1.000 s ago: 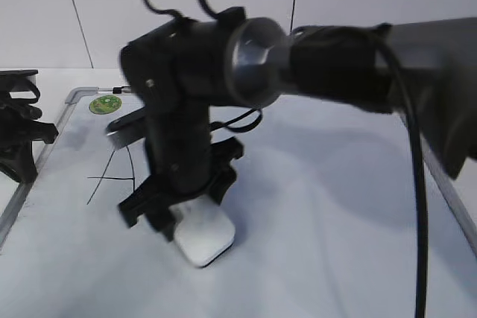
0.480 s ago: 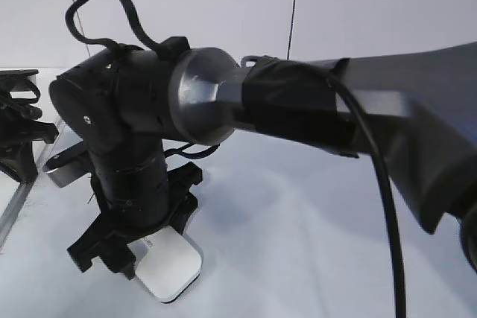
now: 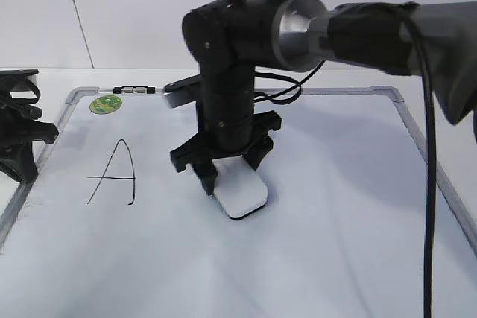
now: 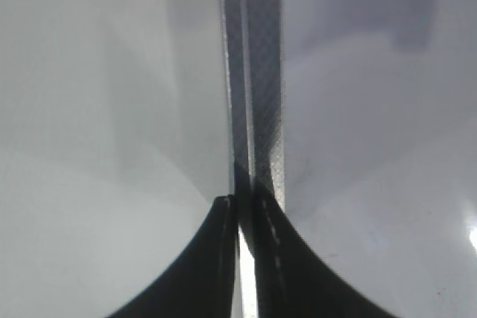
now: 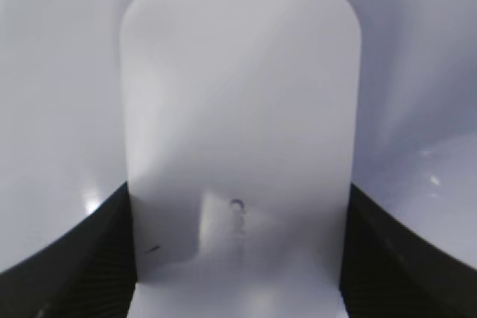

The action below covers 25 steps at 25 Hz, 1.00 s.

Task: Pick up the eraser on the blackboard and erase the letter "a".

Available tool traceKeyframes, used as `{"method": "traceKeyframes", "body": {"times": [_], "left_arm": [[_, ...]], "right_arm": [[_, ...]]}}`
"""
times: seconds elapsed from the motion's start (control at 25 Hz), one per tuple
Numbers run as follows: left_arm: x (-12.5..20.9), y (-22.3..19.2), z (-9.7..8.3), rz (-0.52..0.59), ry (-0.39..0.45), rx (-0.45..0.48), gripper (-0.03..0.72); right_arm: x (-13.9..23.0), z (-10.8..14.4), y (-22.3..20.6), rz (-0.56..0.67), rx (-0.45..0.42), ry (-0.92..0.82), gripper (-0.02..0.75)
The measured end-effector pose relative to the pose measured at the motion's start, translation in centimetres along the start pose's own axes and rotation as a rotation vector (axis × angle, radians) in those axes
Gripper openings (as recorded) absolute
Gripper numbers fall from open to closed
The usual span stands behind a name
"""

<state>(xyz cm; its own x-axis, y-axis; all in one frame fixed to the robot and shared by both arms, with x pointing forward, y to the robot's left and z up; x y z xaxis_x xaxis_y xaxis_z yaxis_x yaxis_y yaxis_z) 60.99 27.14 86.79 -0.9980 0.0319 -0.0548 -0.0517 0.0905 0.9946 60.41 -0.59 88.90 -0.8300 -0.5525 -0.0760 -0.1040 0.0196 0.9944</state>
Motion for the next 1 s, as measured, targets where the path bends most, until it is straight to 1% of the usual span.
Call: {"method": "traceKeyframes", "body": {"times": [0.08, 0.2, 0.4, 0.52, 0.68, 0.88, 1.0], "left_arm": [[0.0, 0.0, 0.0, 0.000, 0.000, 0.000, 0.030], [0.0, 0.0, 0.0, 0.000, 0.000, 0.000, 0.030], [0.0, 0.0, 0.0, 0.000, 0.000, 0.000, 0.031], [0.0, 0.0, 0.0, 0.000, 0.000, 0.000, 0.031], [0.0, 0.0, 0.0, 0.000, 0.000, 0.000, 0.031], [0.0, 0.0, 0.0, 0.000, -0.001, -0.002, 0.031], [0.0, 0.0, 0.0, 0.000, -0.002, -0.003, 0.031]], "right_arm": [[-0.1, -2.1, -0.2, 0.003, 0.003, -0.047, 0.539], [-0.2, -3.8, -0.3, 0.006, 0.006, -0.086, 0.540], [-0.2, -4.4, 0.0, -0.001, 0.000, -0.105, 0.539], [0.1, -5.2, 0.4, -0.003, 0.015, -0.112, 0.539], [0.1, -6.6, 2.1, -0.032, -0.025, -0.169, 0.539], [0.4, -10.1, 4.1, -0.074, -0.045, -0.263, 0.539], [1.5, -12.5, 4.7, -0.072, -0.045, -0.321, 0.539]]}}
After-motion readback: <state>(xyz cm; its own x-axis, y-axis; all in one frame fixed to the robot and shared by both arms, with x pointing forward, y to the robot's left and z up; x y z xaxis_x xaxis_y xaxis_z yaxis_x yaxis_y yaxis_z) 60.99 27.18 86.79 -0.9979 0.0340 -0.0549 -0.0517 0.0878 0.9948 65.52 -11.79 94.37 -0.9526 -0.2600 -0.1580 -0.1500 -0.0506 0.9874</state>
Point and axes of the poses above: a point on each arm's last joint axis where the gripper is mounted, y pointing back along that axis away from the gripper, z along the wrist's bending axis when the last joint is at zero, x = y × z, the point moved 6 cm from there along -y, pointing out along that axis toward the gripper
